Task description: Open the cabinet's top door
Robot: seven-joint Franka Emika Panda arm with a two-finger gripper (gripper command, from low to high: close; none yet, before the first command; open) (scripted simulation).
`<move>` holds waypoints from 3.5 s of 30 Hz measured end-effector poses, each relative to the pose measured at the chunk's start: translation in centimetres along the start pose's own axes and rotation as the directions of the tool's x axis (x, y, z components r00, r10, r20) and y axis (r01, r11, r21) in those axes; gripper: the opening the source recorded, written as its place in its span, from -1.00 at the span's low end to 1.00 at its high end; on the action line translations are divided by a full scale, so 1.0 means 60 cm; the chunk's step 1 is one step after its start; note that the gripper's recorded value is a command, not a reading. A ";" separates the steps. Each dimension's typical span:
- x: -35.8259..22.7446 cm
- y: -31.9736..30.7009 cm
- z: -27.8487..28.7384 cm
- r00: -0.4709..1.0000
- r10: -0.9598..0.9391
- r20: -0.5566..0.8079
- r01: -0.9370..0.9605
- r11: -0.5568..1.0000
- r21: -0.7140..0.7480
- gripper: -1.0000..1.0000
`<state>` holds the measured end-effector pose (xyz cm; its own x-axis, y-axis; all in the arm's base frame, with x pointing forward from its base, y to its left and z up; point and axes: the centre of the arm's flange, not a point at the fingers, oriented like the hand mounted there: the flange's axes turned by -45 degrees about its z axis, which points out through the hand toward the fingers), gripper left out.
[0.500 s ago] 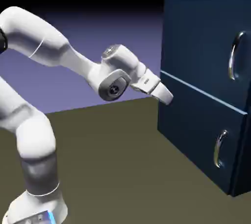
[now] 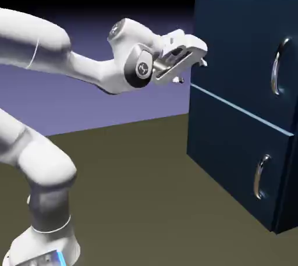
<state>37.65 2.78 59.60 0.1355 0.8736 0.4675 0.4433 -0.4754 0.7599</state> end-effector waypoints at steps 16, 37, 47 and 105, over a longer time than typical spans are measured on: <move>-0.029 0.121 -0.066 0.642 -0.763 0.076 0.753 0.608 -0.252 0.00; -0.206 0.178 0.115 -0.303 -0.842 0.446 0.938 -0.347 -0.020 0.00; -0.222 0.200 0.250 -0.467 -0.760 0.452 0.868 -0.491 0.073 -1.00; -0.090 -0.073 -0.072 -0.466 -0.761 0.452 0.841 -0.221 0.494 -1.00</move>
<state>31.14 -0.32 55.70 -0.0002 0.0017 -1.0000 0.4537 0.8911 0.0014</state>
